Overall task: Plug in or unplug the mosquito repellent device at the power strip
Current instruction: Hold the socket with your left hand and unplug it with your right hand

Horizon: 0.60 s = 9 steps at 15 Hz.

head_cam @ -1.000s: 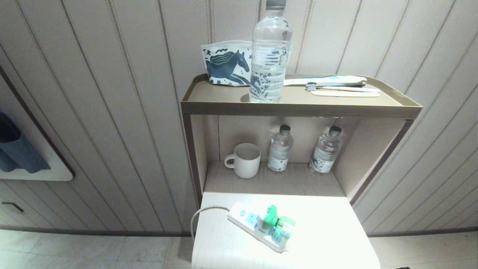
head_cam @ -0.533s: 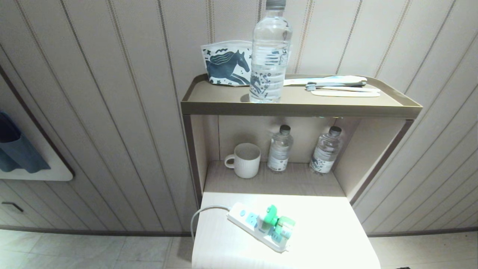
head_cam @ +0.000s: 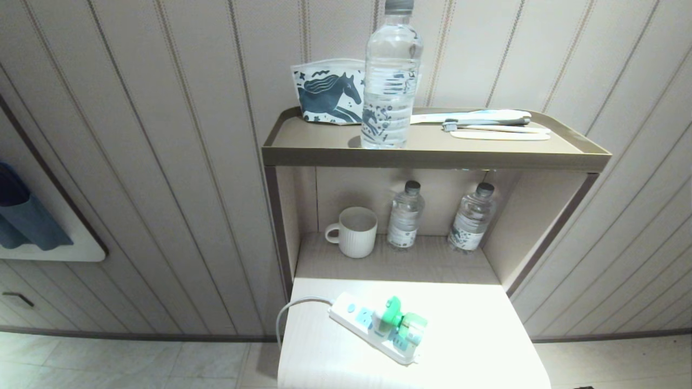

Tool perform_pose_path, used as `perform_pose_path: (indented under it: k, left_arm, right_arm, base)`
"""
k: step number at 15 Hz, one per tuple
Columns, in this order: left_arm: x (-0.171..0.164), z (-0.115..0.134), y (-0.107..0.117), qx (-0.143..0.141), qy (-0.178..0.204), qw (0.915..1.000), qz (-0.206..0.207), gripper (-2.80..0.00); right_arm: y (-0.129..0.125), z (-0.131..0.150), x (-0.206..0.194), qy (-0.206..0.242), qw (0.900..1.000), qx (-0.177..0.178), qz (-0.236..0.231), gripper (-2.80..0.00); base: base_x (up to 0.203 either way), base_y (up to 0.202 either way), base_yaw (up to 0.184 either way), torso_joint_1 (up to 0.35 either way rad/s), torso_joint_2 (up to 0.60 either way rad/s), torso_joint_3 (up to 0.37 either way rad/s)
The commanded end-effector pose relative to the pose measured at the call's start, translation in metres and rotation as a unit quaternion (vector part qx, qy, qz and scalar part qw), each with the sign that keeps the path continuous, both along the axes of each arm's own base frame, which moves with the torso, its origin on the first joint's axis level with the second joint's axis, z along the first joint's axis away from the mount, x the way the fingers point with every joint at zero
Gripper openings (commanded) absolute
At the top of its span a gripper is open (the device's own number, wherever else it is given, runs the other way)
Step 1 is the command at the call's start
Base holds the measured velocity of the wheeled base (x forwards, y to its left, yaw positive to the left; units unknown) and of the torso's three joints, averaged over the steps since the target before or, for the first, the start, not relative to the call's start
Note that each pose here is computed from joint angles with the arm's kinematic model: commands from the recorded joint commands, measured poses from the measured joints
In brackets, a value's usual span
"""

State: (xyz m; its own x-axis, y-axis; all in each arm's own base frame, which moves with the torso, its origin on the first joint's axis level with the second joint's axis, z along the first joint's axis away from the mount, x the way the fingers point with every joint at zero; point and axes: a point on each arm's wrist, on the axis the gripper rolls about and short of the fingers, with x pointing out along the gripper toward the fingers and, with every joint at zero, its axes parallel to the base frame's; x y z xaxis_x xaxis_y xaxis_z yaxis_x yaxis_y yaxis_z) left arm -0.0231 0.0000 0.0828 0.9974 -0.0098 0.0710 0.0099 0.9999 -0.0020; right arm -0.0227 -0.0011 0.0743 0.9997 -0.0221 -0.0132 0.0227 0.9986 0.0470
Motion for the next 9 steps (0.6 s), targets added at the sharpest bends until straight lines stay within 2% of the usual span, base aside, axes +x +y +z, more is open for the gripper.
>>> perform_pose_path:
  k: [1, 9]
  left_arm:
    - [0.0, 0.0001, 0.0, 0.0, -0.001, 1.0, 0.0, -2.8]
    - [0.0, 0.0001, 0.0, 0.0, -0.001, 1.0, 0.0, -2.8]
  right_arm:
    - [0.0, 0.0, 0.0002, 0.002, 1.0, 0.0, 0.0, -2.8]
    - [0.0, 0.0, 0.0002, 0.002, 1.0, 0.0, 0.0, -2.8]
  base:
    - [0.0, 0.0, 0.0, 0.0, 0.0, 0.0]
    - [0.0, 0.0, 0.0, 0.0, 0.0, 0.0]
